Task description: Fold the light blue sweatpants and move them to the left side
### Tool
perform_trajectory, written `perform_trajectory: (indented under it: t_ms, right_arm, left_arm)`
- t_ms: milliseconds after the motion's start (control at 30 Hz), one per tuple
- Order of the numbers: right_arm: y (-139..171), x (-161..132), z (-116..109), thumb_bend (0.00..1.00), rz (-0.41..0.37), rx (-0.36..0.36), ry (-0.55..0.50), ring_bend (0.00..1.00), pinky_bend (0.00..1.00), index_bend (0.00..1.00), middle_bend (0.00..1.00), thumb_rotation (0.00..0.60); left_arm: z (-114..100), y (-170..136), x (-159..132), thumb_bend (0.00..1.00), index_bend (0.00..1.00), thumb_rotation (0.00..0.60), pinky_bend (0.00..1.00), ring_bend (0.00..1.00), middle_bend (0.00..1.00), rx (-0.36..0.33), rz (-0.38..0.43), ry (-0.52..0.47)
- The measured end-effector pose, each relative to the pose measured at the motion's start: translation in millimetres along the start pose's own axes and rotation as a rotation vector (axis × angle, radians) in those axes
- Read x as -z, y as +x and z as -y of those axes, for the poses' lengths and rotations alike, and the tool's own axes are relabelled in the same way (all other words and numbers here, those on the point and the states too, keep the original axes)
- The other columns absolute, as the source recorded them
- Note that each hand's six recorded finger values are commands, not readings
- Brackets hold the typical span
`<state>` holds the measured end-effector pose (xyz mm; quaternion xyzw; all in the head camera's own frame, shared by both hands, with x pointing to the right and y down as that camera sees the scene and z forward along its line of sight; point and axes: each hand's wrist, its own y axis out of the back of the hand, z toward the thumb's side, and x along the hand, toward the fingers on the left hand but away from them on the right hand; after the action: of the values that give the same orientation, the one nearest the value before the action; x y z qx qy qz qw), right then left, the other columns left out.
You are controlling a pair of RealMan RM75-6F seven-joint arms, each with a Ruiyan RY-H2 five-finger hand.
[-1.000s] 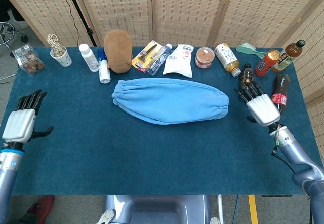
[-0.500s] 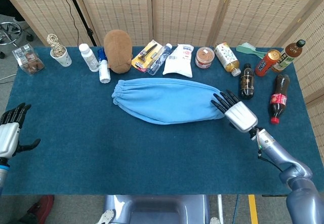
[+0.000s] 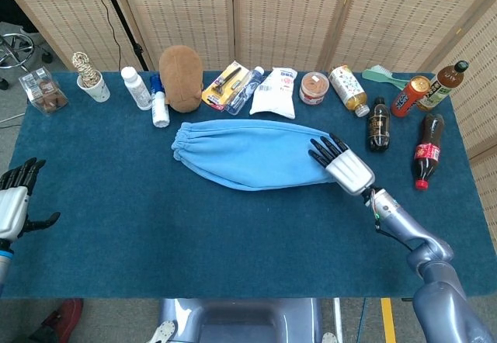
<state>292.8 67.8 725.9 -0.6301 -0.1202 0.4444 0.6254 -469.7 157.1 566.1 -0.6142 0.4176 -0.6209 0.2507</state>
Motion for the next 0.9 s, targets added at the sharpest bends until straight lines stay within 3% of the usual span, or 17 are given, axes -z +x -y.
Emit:
perform_trajectory:
  t_ms: [100,233,433,533,900]
  right_arm:
    - [-4.1,-1.3,0.2,0.3,0.019,0.003,-0.005,0.04,0.16,0.3,0.09,0.6]
    - [-6.0,-3.0,4.3,0.46,0.039,-0.008,-0.023,0.1,0.23,0.35,0.14,0.6]
    - [-3.5,-4.5,6.2,0.76,0.053,-0.002,-0.06,0.3,0.39,0.55,0.34,0.6]
    - [-0.2,-4.4,2.4,0.8,0.056,0.026,-0.073,0.38,0.44,0.63,0.42,0.6]
    - [40.8,10.2,-10.5,0.81,0.054,0.131,-0.128,0.4,0.46,0.64,0.44,0.6]
  left_arm:
    - [0.9,1.3,0.7,0.21,0.0,0.6,0.0,0.0,0.0,0.005,-0.002,0.0]
    - [3.3,3.0,1.6,0.21,0.0,0.6,0.0,0.0,0.0,0.011,-0.01,0.005]
    - [7.4,2.6,-0.7,0.21,0.0,0.6,0.0,0.0,0.0,0.02,-0.01,0.015]
    - [8.9,2.1,-2.4,0.21,0.0,0.6,0.0,0.0,0.0,0.023,-0.009,0.017]
    - [13.6,-0.4,-6.9,0.21,0.0,0.6,0.0,0.0,0.0,0.032,-0.002,0.027]
